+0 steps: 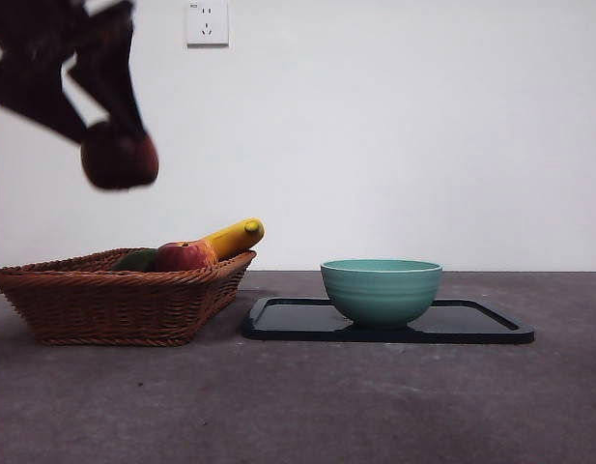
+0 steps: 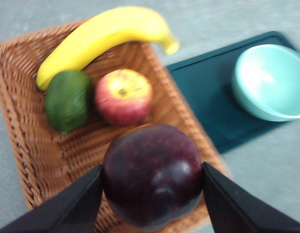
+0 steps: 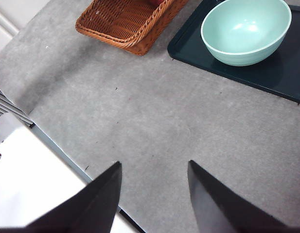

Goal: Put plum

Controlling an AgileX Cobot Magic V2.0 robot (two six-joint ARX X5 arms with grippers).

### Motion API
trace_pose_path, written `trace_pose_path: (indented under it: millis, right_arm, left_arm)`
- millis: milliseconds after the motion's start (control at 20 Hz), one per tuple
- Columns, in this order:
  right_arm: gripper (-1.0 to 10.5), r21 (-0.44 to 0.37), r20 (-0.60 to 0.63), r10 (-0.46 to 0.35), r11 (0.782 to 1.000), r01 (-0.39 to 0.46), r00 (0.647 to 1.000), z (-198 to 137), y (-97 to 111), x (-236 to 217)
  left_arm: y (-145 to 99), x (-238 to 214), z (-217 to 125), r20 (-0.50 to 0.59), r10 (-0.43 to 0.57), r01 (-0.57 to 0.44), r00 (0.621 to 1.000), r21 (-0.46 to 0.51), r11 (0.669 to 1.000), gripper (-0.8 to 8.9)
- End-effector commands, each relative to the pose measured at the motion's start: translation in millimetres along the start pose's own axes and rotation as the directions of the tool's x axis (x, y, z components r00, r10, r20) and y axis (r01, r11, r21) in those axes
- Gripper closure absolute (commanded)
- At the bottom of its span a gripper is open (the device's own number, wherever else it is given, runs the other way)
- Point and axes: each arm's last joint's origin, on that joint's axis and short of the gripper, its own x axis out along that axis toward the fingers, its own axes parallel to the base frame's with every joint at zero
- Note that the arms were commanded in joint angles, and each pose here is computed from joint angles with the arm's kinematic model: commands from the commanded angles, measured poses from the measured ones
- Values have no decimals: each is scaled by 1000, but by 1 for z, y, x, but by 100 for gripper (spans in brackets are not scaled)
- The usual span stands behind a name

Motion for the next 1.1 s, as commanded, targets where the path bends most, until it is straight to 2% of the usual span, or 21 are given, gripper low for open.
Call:
trace_pose_path:
  millis: [50,500,850,900,1000,1100]
  right_arm:
    - [730,-20,9,9,1000,-9,1000,2,1,0]
    - [730,-9,9,9,1000,-9,1000,2,1,0]
    - [729,-6,9,9,1000,-9,1000,2,1,0]
    - [729,-6,9,9,1000,-9,1000,2,1,0]
    - [729,-6,9,9,1000,-9,1000,2,1,0]
    - [729,-6,9,9,1000,-9,1000,2,1,0]
  left_arm:
    - [8,20,-11,23,18,-18,1000,1,1000,539]
    - [25,96,-39,-84,18,-18,996,-6,1000,539]
    - [27,110,-50,-158,10,-12,987,-15,1000,533]
    - [27,109,-51,-166,9,-12,986,-17,1000,518]
    - [26,108,-50,-158,10,-14,987,-26,1000,387]
    - [25,100,-44,-125,13,-16,992,-19,1000,368]
